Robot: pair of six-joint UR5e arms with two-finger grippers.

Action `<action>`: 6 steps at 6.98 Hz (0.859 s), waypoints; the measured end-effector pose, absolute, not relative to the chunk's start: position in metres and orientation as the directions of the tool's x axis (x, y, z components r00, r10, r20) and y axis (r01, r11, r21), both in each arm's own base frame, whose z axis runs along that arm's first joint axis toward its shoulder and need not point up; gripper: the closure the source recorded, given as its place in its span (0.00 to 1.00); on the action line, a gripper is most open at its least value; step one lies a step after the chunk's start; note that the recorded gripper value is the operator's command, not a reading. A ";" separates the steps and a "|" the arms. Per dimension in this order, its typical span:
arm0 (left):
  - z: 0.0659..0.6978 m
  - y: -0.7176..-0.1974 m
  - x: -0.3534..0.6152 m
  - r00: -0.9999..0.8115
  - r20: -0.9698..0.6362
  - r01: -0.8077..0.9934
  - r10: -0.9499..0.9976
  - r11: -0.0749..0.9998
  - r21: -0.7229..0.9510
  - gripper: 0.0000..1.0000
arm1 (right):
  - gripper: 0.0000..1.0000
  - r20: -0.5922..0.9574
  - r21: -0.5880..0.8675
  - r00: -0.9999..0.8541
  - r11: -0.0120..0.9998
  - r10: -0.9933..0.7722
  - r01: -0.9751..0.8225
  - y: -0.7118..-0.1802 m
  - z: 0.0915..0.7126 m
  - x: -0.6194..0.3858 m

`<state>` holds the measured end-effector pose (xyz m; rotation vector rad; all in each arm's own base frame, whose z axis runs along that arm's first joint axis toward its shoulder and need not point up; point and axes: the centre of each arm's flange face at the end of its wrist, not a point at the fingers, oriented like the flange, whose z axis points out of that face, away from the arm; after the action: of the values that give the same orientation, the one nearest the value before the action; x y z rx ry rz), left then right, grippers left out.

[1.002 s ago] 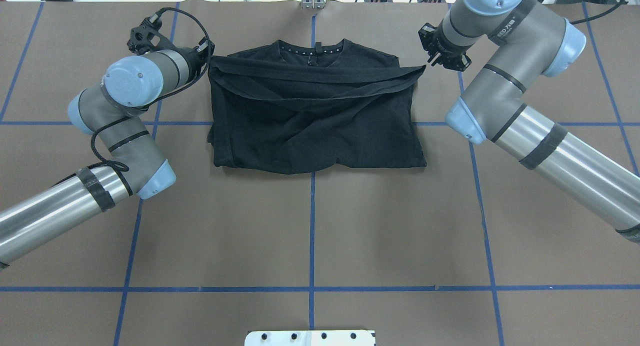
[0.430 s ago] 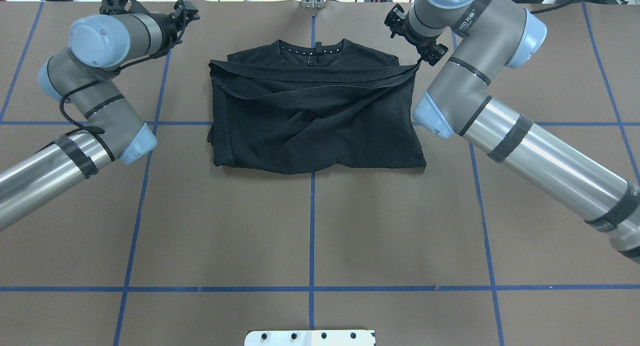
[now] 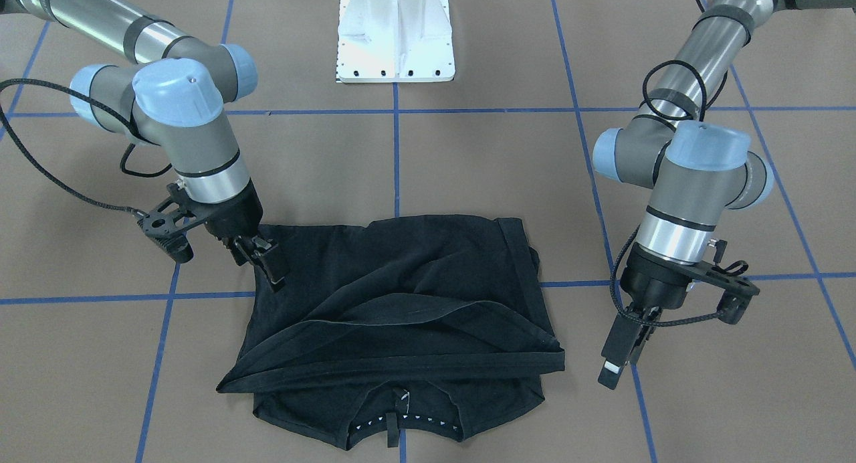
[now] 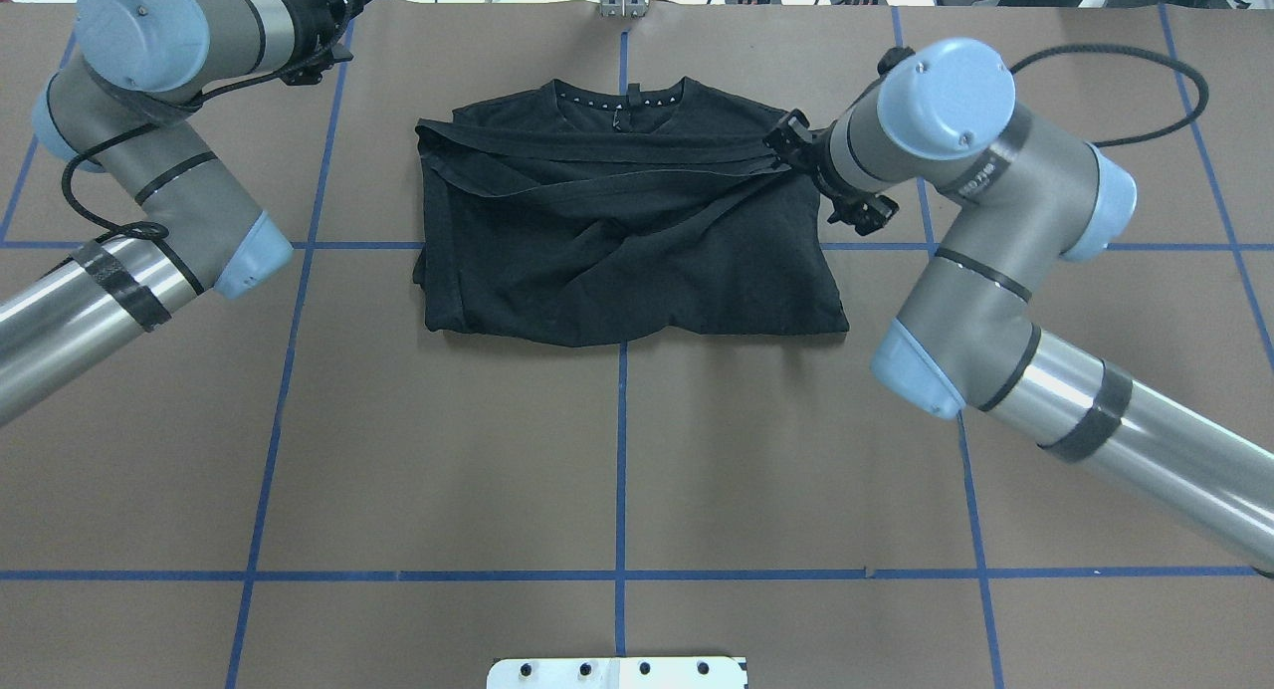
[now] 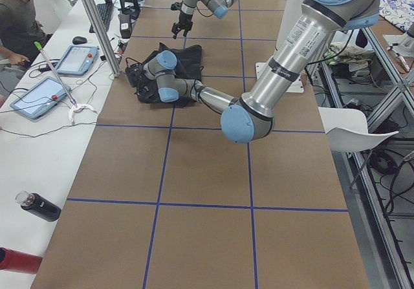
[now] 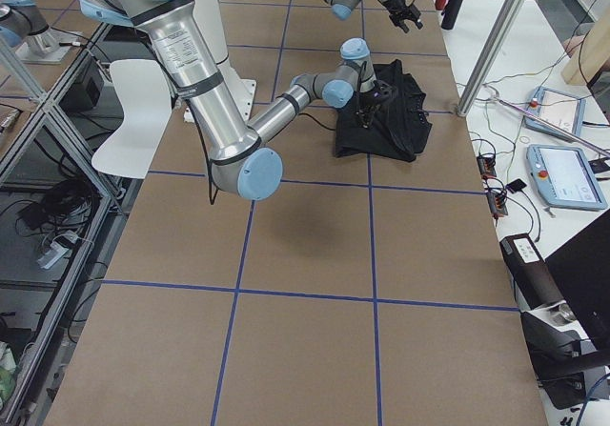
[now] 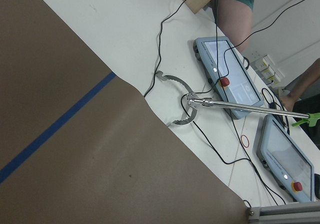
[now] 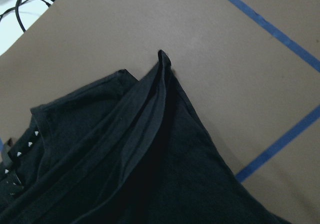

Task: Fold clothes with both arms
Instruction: 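Move the right gripper to the folded shirt's side edge while left withdraws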

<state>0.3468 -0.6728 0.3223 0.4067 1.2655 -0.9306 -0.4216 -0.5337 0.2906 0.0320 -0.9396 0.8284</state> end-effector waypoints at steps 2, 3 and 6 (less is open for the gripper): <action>0.320 -0.668 0.343 0.009 -0.933 0.777 -0.359 0.590 -0.220 0.00 | 0.08 0.742 -0.365 0.259 0.697 0.618 -0.617 -0.491 0.322 -0.422; 0.320 -0.666 0.341 0.008 -0.934 0.777 -0.357 0.590 -0.219 0.00 | 0.08 0.744 -0.375 0.251 0.698 0.619 -0.610 -0.482 0.337 -0.423; 0.314 -0.661 0.339 0.003 -0.938 0.778 -0.348 0.590 -0.216 0.00 | 0.20 0.725 -0.357 0.300 0.710 0.620 -0.606 -0.452 0.375 -0.441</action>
<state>0.3391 -0.6611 0.3138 0.4209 1.2852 -0.9245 -0.4407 -0.4521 0.3751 -0.0164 -0.9696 0.8141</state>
